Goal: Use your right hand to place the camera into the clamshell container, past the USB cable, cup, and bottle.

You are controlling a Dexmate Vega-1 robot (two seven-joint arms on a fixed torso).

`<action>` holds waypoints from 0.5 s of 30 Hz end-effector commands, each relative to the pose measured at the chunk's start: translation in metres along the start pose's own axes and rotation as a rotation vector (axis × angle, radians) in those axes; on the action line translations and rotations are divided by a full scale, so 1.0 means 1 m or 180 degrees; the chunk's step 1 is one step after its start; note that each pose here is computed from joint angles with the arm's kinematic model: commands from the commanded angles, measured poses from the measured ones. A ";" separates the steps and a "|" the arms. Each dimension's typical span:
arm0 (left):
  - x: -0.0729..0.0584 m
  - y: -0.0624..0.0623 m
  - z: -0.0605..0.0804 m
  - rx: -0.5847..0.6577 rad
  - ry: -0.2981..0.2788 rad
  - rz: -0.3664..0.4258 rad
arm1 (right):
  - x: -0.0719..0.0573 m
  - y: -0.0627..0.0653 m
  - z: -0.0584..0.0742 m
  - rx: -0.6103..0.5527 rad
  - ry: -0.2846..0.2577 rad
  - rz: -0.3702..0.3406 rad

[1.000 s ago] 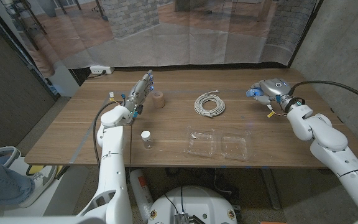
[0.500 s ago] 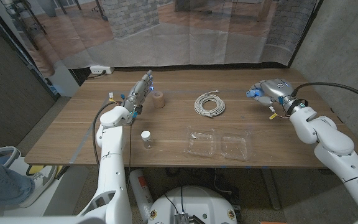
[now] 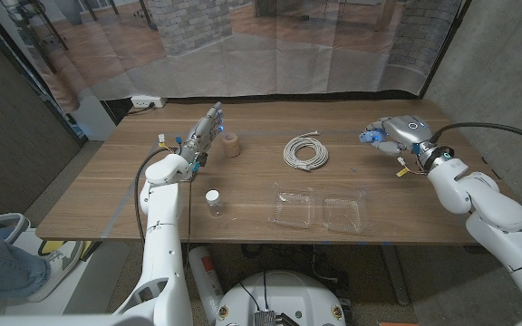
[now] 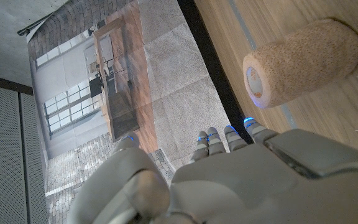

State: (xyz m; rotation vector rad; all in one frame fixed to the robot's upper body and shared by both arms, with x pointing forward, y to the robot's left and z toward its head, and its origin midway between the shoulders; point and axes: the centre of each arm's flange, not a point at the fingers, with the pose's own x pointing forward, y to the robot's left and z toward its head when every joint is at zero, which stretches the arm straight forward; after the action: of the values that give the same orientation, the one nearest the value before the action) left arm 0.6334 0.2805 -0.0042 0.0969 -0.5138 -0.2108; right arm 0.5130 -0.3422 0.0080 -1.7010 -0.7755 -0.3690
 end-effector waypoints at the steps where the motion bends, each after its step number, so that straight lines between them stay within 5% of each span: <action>1: 0.000 -0.001 0.000 -0.0003 -0.0013 0.0000 | -0.011 -0.007 0.004 0.0048 -0.0161 -0.0131; 15: 0.001 -0.001 0.004 0.0017 -0.0008 0.0001 | -0.020 -0.010 0.011 0.0043 -0.0275 -0.0147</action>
State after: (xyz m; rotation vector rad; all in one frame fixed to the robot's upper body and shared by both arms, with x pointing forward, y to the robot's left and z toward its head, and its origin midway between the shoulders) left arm 0.6325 0.2797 -0.0032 0.0971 -0.5177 -0.2107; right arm 0.4979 -0.3396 0.0037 -1.6975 -0.8444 -0.3428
